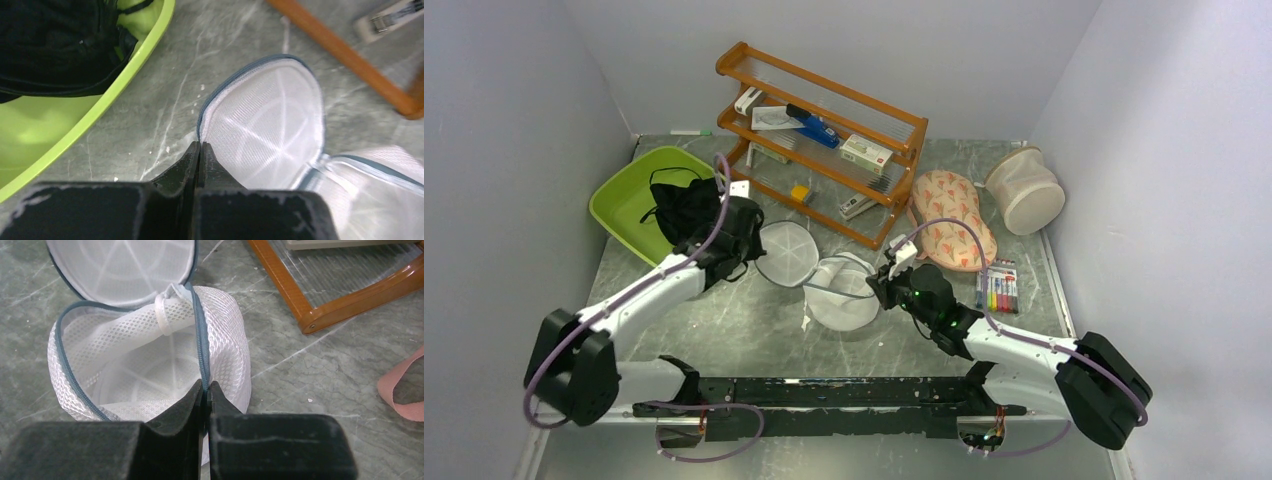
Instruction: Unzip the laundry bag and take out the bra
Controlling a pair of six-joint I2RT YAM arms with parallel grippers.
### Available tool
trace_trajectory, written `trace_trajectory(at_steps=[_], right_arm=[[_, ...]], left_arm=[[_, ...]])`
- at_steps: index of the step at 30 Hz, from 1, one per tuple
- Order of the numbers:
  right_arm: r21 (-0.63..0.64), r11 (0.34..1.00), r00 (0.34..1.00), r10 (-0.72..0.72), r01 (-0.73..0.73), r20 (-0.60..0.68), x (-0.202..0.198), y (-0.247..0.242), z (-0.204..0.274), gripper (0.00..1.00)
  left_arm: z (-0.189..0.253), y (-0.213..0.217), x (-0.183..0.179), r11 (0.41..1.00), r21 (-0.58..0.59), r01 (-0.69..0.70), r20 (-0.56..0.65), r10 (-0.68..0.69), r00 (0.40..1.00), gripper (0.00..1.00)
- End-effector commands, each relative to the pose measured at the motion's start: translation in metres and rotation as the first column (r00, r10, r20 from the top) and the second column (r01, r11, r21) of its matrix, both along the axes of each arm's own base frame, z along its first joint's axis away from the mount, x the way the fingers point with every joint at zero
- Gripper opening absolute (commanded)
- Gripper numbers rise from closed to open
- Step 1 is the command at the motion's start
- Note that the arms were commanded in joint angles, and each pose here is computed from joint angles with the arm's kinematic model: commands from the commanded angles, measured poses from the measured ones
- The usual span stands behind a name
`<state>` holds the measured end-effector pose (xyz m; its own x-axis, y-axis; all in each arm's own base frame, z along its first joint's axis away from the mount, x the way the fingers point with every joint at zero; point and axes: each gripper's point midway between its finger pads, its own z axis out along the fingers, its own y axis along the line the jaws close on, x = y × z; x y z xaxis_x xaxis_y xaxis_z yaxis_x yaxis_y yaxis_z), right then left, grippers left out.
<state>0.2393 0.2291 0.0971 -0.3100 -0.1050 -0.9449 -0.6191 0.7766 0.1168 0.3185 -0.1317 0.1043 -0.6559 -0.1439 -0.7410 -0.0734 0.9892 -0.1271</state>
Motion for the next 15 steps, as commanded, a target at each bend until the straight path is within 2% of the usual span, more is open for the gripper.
trace_trajectory(at_steps=[1, 3, 5, 9, 12, 15], right_arm=[[0.026, 1.0, 1.0, 0.003, -0.003, 0.025, 0.005, 0.007, 0.012, 0.04], [0.029, 1.0, 1.0, 0.006, -0.007, 0.026, 0.004, 0.007, 0.012, 0.05], [0.03, 1.0, 1.0, 0.006, -0.006, 0.025, 0.004, 0.007, 0.012, 0.11], [0.033, 0.999, 1.0, 0.012, -0.013, 0.023, 0.002, 0.009, 0.012, 0.29], [0.041, 0.999, 0.999, 0.02, -0.021, 0.027, 0.002, 0.01, 0.015, 0.39], [0.049, 0.999, 0.999, 0.018, -0.019, 0.033, 0.001, 0.009, 0.017, 0.55]], left_arm=[[0.052, -0.014, -0.007, 0.991, -0.073, 0.113, 0.098, -0.106, 0.99, 0.07], [0.072, -0.016, -0.012, 0.984, -0.088, 0.153, 0.146, -0.139, 0.979, 0.07], [0.094, -0.018, -0.017, 0.975, -0.091, 0.202, 0.199, -0.181, 0.963, 0.07], [0.133, -0.027, -0.026, 0.944, -0.074, 0.323, 0.272, -0.293, 0.917, 0.07], [0.153, -0.035, -0.031, 0.921, -0.079, 0.382, 0.305, -0.343, 0.889, 0.07], [0.169, -0.046, -0.036, 0.886, -0.088, 0.455, 0.343, -0.402, 0.849, 0.07]])
